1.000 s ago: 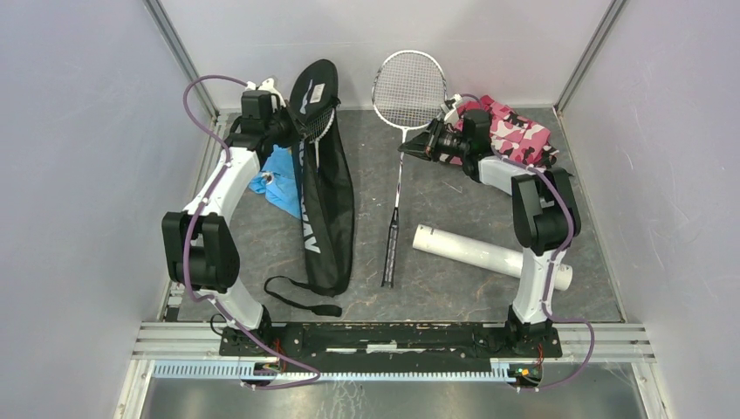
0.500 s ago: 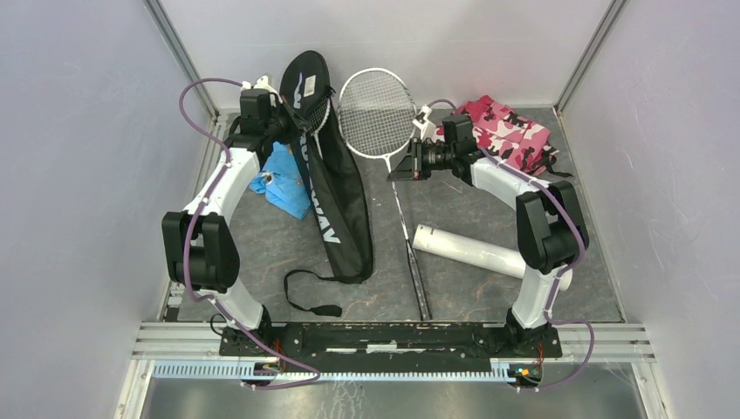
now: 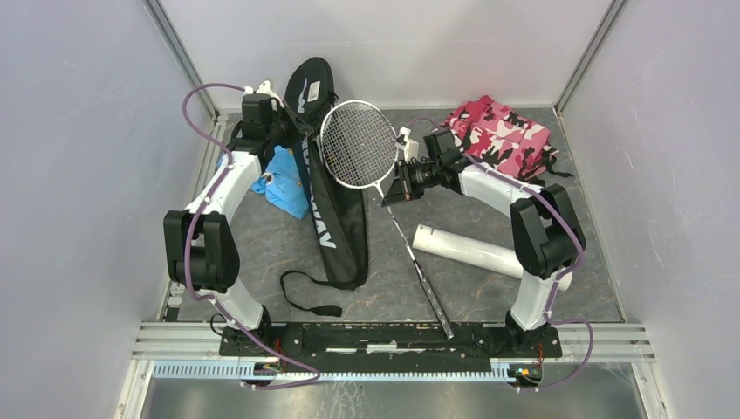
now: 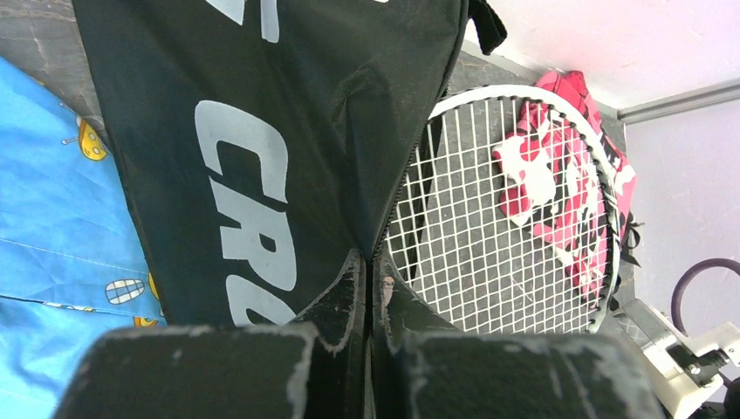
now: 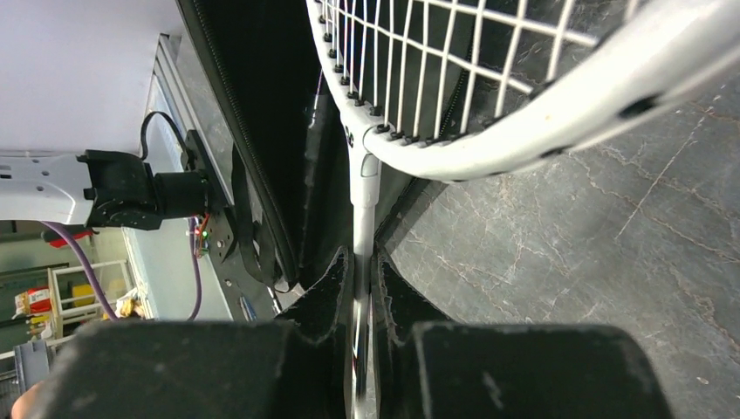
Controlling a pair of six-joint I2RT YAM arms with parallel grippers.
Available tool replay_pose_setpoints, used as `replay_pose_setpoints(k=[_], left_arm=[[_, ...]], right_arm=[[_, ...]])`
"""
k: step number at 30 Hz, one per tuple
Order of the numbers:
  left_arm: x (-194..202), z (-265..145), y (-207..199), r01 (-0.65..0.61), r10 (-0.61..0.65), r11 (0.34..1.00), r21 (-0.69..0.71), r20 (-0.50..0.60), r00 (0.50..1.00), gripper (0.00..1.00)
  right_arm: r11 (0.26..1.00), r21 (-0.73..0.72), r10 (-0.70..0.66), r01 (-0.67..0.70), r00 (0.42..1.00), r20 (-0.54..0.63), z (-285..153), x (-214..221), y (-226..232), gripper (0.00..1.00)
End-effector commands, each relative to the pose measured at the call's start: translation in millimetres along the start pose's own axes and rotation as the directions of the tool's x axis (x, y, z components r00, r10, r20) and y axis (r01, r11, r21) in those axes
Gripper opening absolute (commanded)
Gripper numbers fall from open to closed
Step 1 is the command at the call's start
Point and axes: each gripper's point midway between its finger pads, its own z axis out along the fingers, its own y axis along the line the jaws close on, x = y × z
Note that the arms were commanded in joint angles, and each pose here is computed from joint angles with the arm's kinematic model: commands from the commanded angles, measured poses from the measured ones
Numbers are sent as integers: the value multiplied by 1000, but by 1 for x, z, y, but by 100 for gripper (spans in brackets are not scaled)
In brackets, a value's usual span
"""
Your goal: Pack up the badminton gear
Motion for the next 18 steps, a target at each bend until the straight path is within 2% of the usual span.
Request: replay_pose_setpoints(k=[1,10,18], left_arm=[[-22,-8,-25,17,-25,994,106,76,997,2],[-4,-10,-41,47,-52,980,193,18,998,2],[26,-15,-60,135,-118,950,280,-78,990,2]], right_arm=[[996,2,-85,85,996,14,3,-6,11,0],[994,-17,-109,108,993,-39,30,-2,20,0],[992,-37,-121,120,992,-36,52,-21,27,0]])
